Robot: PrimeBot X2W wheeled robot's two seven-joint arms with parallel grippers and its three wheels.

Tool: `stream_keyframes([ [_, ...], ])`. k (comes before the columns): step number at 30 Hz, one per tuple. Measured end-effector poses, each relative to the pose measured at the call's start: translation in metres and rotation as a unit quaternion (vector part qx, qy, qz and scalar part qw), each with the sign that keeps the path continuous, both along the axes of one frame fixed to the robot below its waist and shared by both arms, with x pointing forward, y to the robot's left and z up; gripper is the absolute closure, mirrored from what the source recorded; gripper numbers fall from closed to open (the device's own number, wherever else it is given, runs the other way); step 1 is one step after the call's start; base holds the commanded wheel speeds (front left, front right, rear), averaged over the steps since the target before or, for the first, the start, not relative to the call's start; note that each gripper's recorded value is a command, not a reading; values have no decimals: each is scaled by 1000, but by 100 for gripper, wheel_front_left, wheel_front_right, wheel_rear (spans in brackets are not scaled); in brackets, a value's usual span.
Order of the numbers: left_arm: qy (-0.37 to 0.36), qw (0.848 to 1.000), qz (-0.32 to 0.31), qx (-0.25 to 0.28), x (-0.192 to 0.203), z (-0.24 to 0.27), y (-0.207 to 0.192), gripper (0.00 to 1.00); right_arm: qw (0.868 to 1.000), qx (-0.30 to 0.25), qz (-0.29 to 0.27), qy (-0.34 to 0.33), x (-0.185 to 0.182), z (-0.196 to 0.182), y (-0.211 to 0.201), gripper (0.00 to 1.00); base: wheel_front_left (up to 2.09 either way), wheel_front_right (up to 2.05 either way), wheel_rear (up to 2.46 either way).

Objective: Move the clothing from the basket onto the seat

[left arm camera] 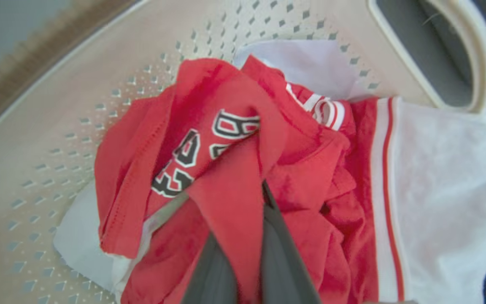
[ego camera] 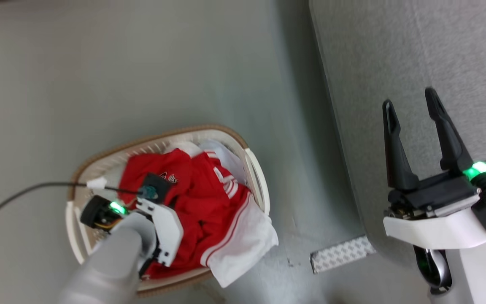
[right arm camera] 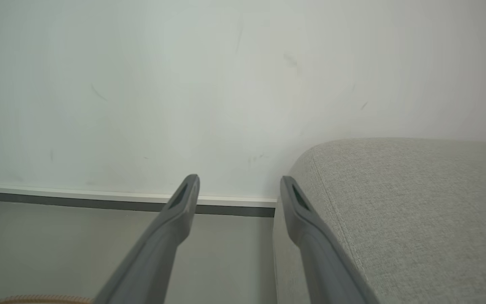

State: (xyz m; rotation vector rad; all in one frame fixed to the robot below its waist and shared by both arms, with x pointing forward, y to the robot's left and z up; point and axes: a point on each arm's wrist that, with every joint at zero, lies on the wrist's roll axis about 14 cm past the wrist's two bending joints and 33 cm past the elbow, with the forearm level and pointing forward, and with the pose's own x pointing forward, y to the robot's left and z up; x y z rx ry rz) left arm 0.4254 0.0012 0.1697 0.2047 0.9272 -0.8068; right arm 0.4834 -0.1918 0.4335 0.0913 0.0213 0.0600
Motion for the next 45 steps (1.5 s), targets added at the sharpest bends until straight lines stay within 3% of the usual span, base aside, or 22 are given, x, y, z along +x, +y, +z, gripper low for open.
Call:
stream_keyframes([
  [8,-61,996,48,-54,-6,63,-2,100,1000,6,-11,-3,-31,21,-1,0,0,0,0],
  [15,-135,981,93,-104,-8,139,-3,100,999,9,-29,-17,-74,44,-7,0,0,0,0],
  [22,-242,949,138,-150,-10,222,10,100,999,16,-21,-37,-106,62,1,0,0,0,0],
  [34,-370,883,208,-199,-37,317,58,100,996,11,27,-81,-129,91,26,0,0,0,0],
  [41,-409,859,225,-208,-54,353,79,100,995,10,40,-91,-147,96,30,0,0,0,0],
  [45,-421,854,222,-211,-61,370,83,100,994,4,64,-93,-153,97,40,0,0,0,0],
])
